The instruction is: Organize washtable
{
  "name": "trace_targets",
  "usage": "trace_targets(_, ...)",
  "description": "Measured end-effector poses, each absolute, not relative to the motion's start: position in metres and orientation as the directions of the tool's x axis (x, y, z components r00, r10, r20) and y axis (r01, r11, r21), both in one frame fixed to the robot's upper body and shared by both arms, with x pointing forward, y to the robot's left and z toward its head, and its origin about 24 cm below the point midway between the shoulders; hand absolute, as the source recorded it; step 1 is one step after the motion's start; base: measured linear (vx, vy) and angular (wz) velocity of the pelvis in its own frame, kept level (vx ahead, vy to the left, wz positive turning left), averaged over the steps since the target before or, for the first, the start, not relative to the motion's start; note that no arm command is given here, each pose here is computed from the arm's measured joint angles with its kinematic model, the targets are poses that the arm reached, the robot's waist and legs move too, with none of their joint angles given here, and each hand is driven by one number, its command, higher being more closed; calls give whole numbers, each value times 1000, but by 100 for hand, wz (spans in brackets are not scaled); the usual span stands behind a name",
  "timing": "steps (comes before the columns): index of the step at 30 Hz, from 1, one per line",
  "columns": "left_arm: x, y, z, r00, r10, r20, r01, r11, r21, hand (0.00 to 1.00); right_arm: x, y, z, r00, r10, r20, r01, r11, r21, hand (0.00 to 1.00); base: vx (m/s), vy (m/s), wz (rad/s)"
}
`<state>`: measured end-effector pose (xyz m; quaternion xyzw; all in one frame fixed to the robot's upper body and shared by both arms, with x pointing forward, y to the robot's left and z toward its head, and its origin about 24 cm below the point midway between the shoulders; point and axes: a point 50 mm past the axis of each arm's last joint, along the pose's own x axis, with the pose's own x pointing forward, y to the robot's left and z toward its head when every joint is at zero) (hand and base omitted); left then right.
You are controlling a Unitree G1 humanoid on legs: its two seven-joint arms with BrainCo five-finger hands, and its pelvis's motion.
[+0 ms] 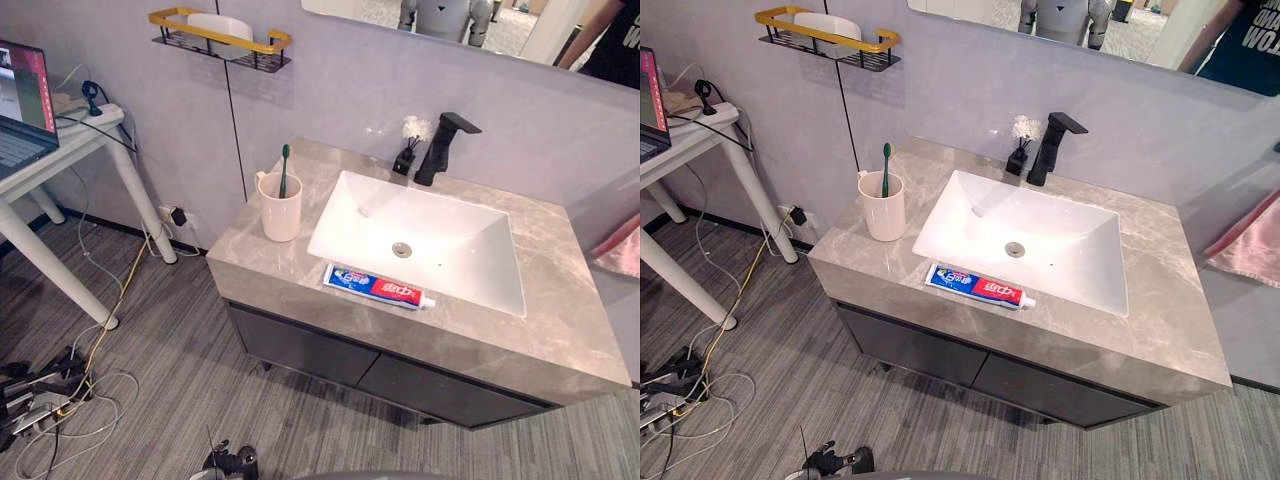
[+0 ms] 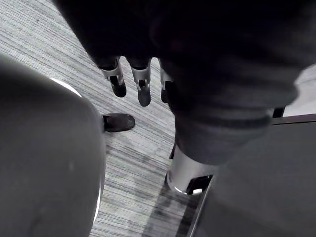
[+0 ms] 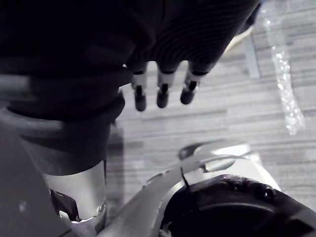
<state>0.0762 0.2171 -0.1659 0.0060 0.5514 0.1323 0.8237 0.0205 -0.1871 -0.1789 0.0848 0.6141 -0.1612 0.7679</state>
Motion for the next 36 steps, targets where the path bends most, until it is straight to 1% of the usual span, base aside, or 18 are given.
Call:
trace_targets(2, 75, 217, -166, 354, 225, -908, -217, 964, 154, 0, 21, -188, -179, 203, -142, -969, 315, 946, -73, 0, -28, -40, -20)
trace_targets(7, 75, 214, -166, 361, 218, -907, -219, 965, 145, 0, 15, -193, -178, 191, -155, -969, 325, 942, -86, 0, -50, -46, 1)
trace_targets(12, 77, 208, -167, 374, 189, -908, -211, 971, 115, 0, 0, -204, -177, 139, -196, -971, 436, 892, -118, 0, -101, -21, 4)
trace_targets(13, 78, 205, -168, 376, 181, -909, -205, 973, 108, 0, -9, -211, -177, 96, -226, -969, 525, 839, -144, 0, -97, 4, 2)
trace_targets(15, 82, 209, -167, 381, 186, -906, -201, 973, 115, 0, -27, -214, -175, 36, -245, -969, 622, 764, -171, 0, -66, 74, -5)
trace_targets(17, 76, 201, -169, 365, 166, -916, -203, 974, 96, 0, -44, -231, -170, -12, -302, -953, 703, 676, -223, 0, 44, 84, -17)
trace_targets(18, 75, 199, -170, 354, 162, -921, -207, 974, 92, 0, -52, -234, -169, -52, -321, -946, 771, 588, -242, 0, -22, 67, 0)
trace_targets(19, 76, 198, -170, 358, 161, -920, -206, 974, 90, 0, -57, -236, -168, -77, -328, -942, 808, 533, -252, 0, -49, 86, 4)
trace_targets(20, 77, 199, -170, 355, 158, -921, -205, 975, 88, 0, -69, -241, -165, -139, -348, -927, 872, 400, -281, 0, -7, 58, -9)
trace_targets(22, 76, 199, -171, 351, 154, -924, -202, 976, 85, 0, -71, -249, -162, -157, -368, -917, 893, 344, -291, 0, 26, 35, -11)
trace_targets(25, 74, 199, -171, 341, 154, -927, -243, 967, 71, 0, -68, -285, -150, -175, -482, -859, 929, 208, -306, 0, 39, 7, 1)
trace_targets(26, 72, 200, -171, 335, 162, -928, -277, 958, 68, 0, -63, -304, -142, -165, -549, -819, 942, 159, -296, 0, 60, 3, 8)
trace_targets(27, 68, 202, -172, 321, 174, -931, -324, 944, 65, 0, -41, -338, -122, -106, -687, -719, 958, 122, -258, 0, 67, -1, 4)
trace_targets(28, 66, 202, -172, 315, 178, -932, -340, 938, 65, 0, -27, -353, -110, -61, -748, -661, 965, 125, -230, 0, 92, -19, -5)
trace_targets(30, 59, 203, -173, 297, 187, -936, -377, 924, 65, 0, 27, -399, -41, 102, -933, -344, 972, 167, -165, 0, 95, -34, -7)
trace_targets(33, 59, 204, -173, 299, 190, -935, -389, 919, 62, 0, 67, -418, 22, 171, -983, -62, 976, 178, -125, 0, 60, -23, 0)
trace_targets(34, 60, 204, -173, 304, 192, -933, -392, 918, 61, 0, 80, -419, 37, 176, -984, 9, 979, 174, -104, 0, 51, -21, 0)
trace_targets(36, 61, 204, -173, 308, 193, -932, -396, 916, 59, 0, 97, -416, 52, 179, -981, 79, 981, 172, -93, 0, 15, -12, 8)
